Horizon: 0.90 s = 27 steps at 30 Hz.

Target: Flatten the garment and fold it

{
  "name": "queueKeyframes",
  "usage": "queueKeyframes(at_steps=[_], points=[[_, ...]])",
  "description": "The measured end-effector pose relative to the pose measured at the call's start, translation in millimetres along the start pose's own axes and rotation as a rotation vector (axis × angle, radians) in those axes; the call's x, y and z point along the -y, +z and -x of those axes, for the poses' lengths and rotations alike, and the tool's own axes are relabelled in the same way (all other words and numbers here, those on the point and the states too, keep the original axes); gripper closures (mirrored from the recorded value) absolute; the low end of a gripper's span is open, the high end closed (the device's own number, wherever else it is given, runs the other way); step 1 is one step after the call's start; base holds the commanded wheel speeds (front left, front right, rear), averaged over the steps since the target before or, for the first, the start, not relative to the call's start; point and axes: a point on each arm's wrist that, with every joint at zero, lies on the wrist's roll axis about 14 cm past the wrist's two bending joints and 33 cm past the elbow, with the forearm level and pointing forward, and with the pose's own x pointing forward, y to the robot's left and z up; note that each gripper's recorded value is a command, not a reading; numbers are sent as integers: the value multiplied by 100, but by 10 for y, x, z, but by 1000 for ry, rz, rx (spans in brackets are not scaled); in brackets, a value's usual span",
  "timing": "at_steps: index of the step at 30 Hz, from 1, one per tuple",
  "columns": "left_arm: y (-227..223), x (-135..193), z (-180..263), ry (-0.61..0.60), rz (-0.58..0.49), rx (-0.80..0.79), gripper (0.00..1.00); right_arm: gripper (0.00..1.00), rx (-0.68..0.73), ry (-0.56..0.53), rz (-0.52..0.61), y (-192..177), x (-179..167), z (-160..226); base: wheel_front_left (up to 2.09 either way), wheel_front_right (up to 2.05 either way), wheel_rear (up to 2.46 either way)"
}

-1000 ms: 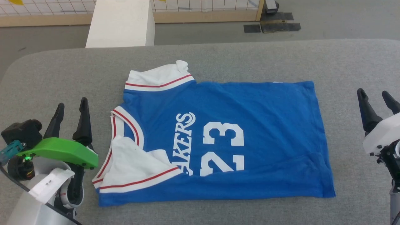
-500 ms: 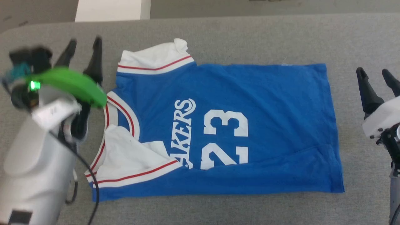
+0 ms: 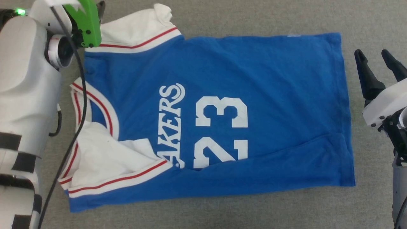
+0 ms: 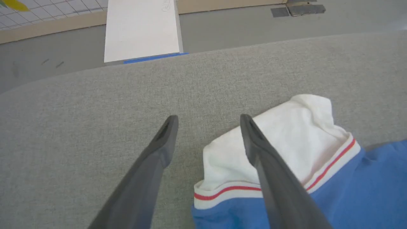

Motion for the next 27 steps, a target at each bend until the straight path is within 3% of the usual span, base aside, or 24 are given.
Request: queueKeyframes(at_steps=[7,14,15,16,17,27], points=[[-507,75,-232,6,-11,-322,0,0,-37,-35,9,-143,138,-14,0,0,0],[-626,113,-302,10,2,-463,0,0,-63,-58,18,-232,228,-28,0,0,0],[-662,108,-296,12,9,-489,24,0,-65,-58,19,-237,231,-30,0,0,0],[-669,120,-294,9,30,-504,68,0,-66,-60,20,-245,237,-32,0,0,0],[-670,146,-293,0,46,-512,99,0,-68,-61,21,-251,241,-33,0,0,0],[-602,279,-247,-58,95,-490,100,0,-56,-55,42,-186,231,-86,0,0,0]])
